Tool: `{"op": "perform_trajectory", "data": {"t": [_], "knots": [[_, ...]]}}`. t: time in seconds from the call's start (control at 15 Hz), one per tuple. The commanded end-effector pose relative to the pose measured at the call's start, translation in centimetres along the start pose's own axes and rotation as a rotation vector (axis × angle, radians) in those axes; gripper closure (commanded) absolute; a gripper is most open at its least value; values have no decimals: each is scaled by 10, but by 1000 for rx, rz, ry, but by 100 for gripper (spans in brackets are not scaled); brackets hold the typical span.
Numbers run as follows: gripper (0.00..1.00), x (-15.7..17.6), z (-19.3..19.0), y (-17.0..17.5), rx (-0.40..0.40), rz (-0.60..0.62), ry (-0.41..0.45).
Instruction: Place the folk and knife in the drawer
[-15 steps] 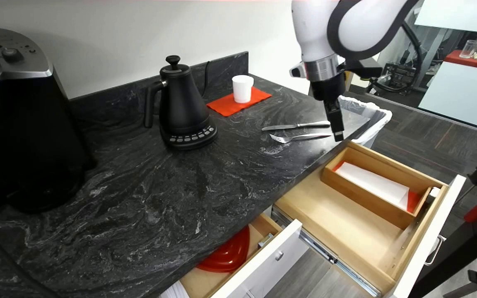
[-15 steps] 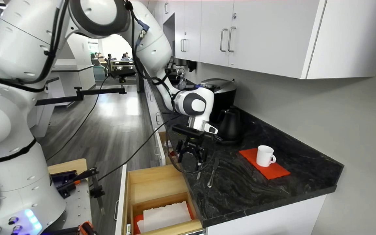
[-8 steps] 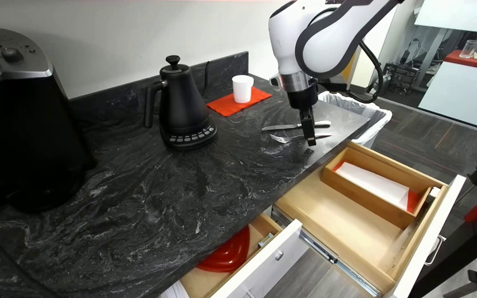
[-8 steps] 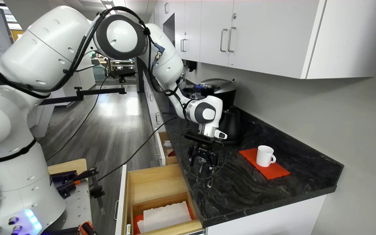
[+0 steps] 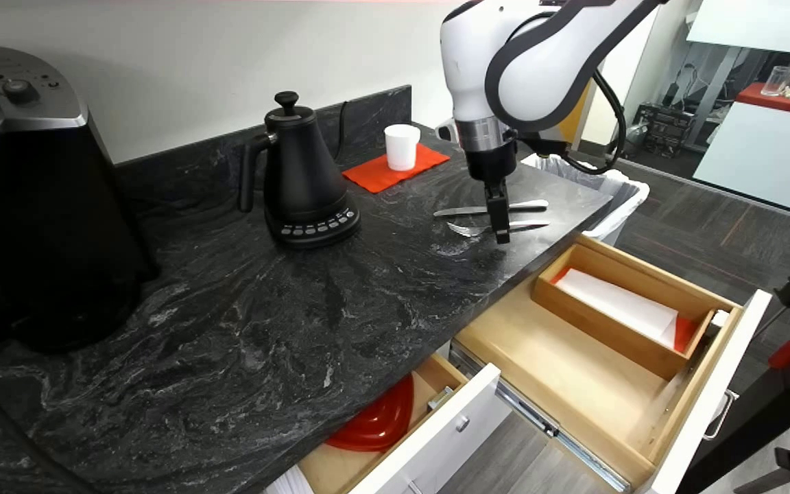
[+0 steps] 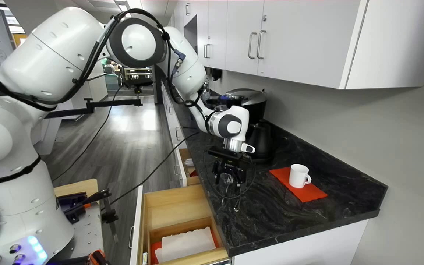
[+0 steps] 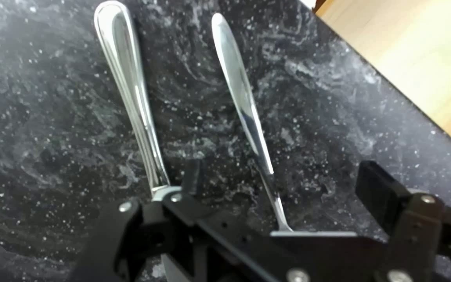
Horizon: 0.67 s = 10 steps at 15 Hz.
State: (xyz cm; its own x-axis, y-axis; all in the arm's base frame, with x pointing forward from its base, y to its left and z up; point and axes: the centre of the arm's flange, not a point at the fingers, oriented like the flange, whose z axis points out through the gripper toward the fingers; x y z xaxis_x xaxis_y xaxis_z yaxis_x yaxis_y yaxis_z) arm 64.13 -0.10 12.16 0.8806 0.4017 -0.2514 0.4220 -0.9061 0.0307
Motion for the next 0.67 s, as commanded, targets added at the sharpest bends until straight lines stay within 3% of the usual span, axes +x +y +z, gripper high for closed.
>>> {"op": "perform_trajectory", "data": {"t": [0.0,0.47,0.53,0.6], "knots": [[0,-13,-3,-4,-14,-53,68],[0,-29,2,3,-3,-57,115],[25,-31,2,4,-3,-60,122],[27,-32,2,5,-4,-63,128]]}}
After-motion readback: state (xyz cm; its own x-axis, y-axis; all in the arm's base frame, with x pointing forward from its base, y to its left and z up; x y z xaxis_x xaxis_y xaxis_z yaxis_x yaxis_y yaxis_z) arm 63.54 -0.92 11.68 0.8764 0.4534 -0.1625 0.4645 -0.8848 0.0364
